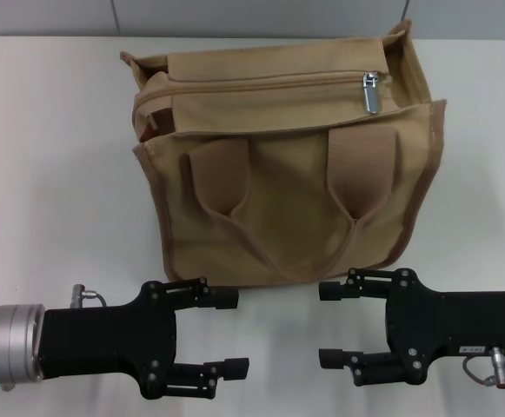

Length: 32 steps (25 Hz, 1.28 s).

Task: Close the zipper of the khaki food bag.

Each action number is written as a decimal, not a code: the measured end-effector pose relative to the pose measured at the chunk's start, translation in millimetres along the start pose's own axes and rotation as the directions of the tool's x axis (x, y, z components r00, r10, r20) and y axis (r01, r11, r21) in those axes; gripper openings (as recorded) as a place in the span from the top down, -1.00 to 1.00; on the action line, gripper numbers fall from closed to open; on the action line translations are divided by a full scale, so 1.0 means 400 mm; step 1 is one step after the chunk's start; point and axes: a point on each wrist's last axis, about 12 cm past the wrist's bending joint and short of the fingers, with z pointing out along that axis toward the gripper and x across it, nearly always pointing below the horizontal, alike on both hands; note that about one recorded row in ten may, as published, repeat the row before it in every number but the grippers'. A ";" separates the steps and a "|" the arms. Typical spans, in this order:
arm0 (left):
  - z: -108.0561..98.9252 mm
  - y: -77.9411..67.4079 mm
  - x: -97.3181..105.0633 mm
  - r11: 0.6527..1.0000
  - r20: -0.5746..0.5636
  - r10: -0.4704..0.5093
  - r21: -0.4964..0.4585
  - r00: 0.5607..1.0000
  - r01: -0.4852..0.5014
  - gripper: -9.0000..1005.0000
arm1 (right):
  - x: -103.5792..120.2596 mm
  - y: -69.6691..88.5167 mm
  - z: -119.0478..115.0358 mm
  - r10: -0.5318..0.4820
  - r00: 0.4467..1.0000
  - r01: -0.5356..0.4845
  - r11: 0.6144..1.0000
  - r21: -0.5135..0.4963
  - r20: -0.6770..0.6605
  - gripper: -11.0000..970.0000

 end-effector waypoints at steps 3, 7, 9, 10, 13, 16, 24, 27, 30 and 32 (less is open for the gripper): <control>-0.001 -0.001 0.002 1.000 -0.001 0.001 -0.002 1.000 -0.001 -0.60 | 0.000 -0.001 0.001 0.001 1.000 -0.001 1.000 0.000 -0.001 -0.56; -0.002 -0.002 0.004 1.000 -0.003 0.003 -0.005 1.000 -0.003 -0.60 | -0.003 -0.004 0.005 -0.002 1.000 0.002 1.000 -0.004 0.000 -0.56; -0.002 -0.002 0.004 1.000 -0.003 0.002 -0.006 1.000 -0.002 -0.60 | -0.004 -0.005 0.005 -0.002 1.000 0.002 1.000 -0.004 0.000 -0.56; -0.002 -0.002 0.004 1.000 -0.003 0.002 -0.006 1.000 -0.002 -0.60 | -0.004 -0.005 0.005 -0.002 1.000 0.002 1.000 -0.004 0.000 -0.56; -0.002 -0.002 0.006 1.000 -0.008 0.002 -0.008 1.000 -0.002 -0.60 | -0.005 -0.006 0.006 -0.003 1.000 0.003 1.000 -0.006 0.000 -0.56; -0.002 -0.001 0.007 1.000 -0.012 0.001 -0.011 1.000 -0.001 -0.60 | -0.005 -0.006 0.007 -0.003 1.000 0.003 1.000 -0.006 0.000 -0.56; -0.002 -0.001 0.008 1.000 -0.014 0.001 -0.011 1.000 -0.001 -0.60 | -0.005 -0.006 0.007 -0.003 1.000 0.003 1.000 -0.006 0.000 -0.56; -0.002 -0.001 0.008 1.000 -0.014 0.001 -0.011 1.000 -0.001 -0.60 | -0.006 -0.007 0.008 -0.003 1.000 0.003 1.000 -0.006 0.001 -0.56; -0.003 -0.001 0.007 1.000 -0.013 0.002 -0.013 1.000 -0.002 -0.60 | -0.006 -0.007 0.008 -0.004 1.000 0.004 1.000 -0.007 0.001 -0.56; -0.002 0.000 0.006 1.000 -0.012 0.003 -0.013 1.000 -0.004 -0.60 | -0.008 -0.009 0.010 -0.005 1.000 0.005 1.000 -0.009 0.001 -0.56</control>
